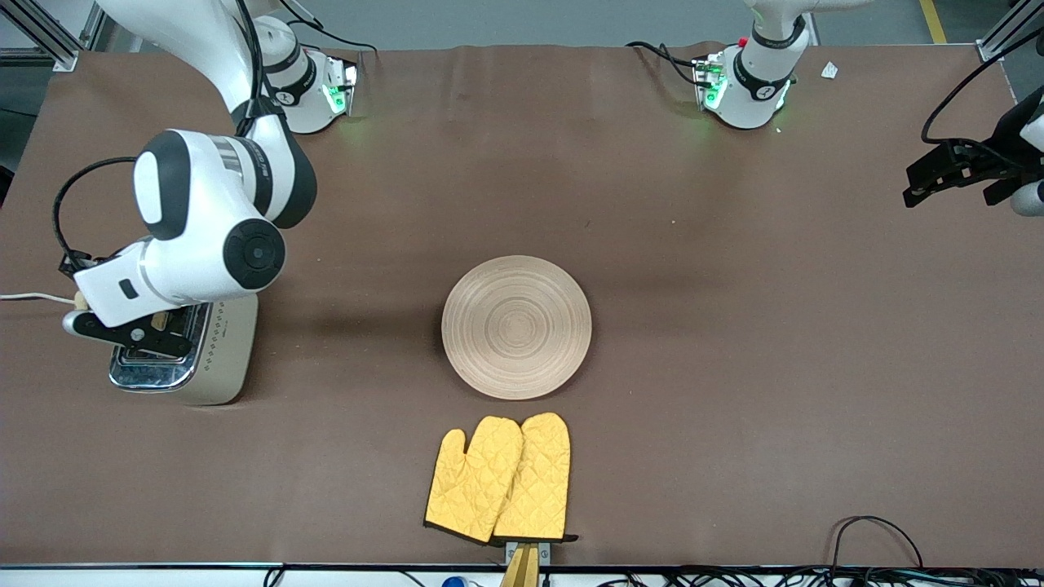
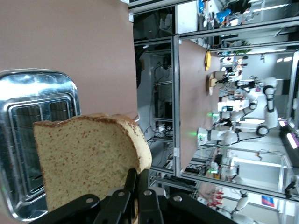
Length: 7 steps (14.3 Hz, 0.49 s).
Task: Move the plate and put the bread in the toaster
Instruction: 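Lift the bread with the right gripper and carry it over the toaster, then lower the bread into the toaster slot with the right gripper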
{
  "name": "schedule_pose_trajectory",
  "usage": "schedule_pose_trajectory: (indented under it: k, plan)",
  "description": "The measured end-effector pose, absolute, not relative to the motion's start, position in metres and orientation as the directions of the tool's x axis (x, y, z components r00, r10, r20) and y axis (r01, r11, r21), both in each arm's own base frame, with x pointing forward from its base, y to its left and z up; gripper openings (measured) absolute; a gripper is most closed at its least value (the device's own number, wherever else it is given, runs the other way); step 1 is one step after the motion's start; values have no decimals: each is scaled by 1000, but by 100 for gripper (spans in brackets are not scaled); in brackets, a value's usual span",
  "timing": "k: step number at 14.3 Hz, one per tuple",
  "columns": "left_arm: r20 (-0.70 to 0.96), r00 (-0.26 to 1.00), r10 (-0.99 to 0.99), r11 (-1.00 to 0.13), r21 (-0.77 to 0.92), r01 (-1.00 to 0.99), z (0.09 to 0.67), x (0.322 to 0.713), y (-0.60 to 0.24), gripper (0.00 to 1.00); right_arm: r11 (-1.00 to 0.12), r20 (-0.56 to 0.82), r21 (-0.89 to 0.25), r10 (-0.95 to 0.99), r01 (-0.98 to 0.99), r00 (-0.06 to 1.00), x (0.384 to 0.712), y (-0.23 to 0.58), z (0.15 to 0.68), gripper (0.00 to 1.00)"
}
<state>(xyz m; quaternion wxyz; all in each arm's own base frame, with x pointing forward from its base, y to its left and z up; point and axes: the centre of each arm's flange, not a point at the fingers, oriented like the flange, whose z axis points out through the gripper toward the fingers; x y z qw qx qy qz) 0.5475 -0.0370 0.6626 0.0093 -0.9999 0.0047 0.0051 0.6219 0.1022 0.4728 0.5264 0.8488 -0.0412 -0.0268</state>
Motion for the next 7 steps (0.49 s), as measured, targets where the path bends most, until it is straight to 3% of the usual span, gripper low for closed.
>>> schedule_pose_trajectory:
  k: [7]
  plan:
    - [-19,1000,-10,-1000,-18,-10,658,550,-37,100,-347,57,935,-48,-70,997,612,96,419,4]
